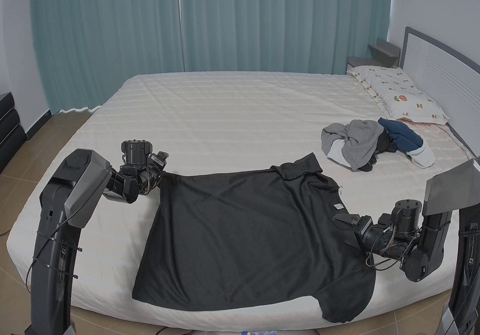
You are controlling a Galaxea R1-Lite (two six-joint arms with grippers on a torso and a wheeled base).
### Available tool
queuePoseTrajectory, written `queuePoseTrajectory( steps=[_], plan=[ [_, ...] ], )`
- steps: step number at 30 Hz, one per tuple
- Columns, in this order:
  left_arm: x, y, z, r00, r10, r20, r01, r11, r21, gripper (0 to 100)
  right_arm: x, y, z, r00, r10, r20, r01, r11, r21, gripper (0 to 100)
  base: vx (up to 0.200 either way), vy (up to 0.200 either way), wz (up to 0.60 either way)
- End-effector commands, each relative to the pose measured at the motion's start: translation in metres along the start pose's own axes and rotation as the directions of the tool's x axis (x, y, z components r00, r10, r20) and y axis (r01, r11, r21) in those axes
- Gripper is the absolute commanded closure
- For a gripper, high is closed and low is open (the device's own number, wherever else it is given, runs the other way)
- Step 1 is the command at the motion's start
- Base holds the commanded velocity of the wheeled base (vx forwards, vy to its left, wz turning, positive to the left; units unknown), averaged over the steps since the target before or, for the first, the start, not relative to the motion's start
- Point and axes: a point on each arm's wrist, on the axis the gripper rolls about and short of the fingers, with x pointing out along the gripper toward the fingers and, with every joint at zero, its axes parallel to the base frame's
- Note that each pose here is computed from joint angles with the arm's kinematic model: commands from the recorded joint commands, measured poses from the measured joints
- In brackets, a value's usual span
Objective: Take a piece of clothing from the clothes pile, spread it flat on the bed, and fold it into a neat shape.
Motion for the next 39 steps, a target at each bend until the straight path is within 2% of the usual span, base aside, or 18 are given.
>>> queuePoseTrajectory(
  steps=[1,3,7,10,13,17,18,19,20,21,28,39],
  plan=[
    [-0.015,-0.004,0.018,1.0,-0.004,0.001,0.004,0.996,-0.094,0,0.016,0.022,0.013,0.998,0.06,0.031,-0.058,0.997,-0.046,0,0.0,0.0,0.0],
    [-0.02,-0.004,0.019,1.0,-0.009,-0.029,0.006,0.995,-0.099,0,0.022,0.032,0.027,0.995,0.077,0.057,-0.073,0.995,-0.072,0,0.0,0.0,0.0],
    [-0.027,0.001,0.016,0.997,-0.004,-0.075,-0.003,0.995,-0.101,0,0.039,0.045,0.051,0.997,0.046,0.066,-0.039,0.993,-0.109,0,0.0,0.0,0.0],
    [-0.033,0.006,0.012,0.995,0.018,-0.095,-0.027,0.995,-0.097,0,0.067,0.05,0.08,0.995,-0.025,0.096,0.04,0.986,-0.159,0,0.0,0.0,0.0],
    [-0.034,0.008,0.011,0.995,0.024,-0.099,-0.034,0.995,-0.097,0,0.088,0.049,0.09,0.991,-0.06,0.121,0.082,0.98,-0.181,0,0.0,0.0,0.0],
    [-0.034,0.01,0.008,0.994,0.032,-0.104,-0.042,0.995,-0.094,0,0.117,0.037,0.096,0.979,-0.161,0.126,0.19,0.947,-0.26,0,0.0,0.0,0.0],
    [-0.034,0.01,0.008,0.994,0.033,-0.105,-0.043,0.995,-0.092,0,0.12,0.035,0.099,0.974,-0.178,0.138,0.211,0.935,-0.284,0,0.0,0.0,0.0],
    [-0.034,0.01,0.008,0.994,0.033,-0.105,-0.043,0.995,-0.092,0,0.12,0.035,0.099,0.974,-0.178,0.138,0.211,0.935,-0.284,0,0.0,0.0,0.0],
    [-0.034,0.011,0.007,0.994,0.035,-0.108,-0.045,0.995,-0.09,0,0.126,0.034,0.105,0.966,-0.19,0.174,0.238,0.917,-0.319,0,0.0,0.0,0.0],
    [-0.033,0.011,0.007,0.993,0.036,-0.108,-0.046,0.995,-0.088,0,0.131,0.031,0.109,0.962,-0.192,0.193,0.248,0.913,-0.325,0,0.0,0.0,0.0],
    [-0.033,0.012,0.004,0.993,0.04,-0.112,-0.049,0.995,-0.085,0,0.161,0.019,0.112,0.958,-0.198,0.208,0.26,0.905,-0.337,0,0.0,0.0,0.0],
    [-0.033,0.012,0.004,0.993,0.04,-0.112,-0.049,0.995,-0.083,0,0.174,0.02,0.116,0.957,-0.18,0.227,0.255,0.897,-0.36,0,0.0,0.0,0.0]
  ],
)
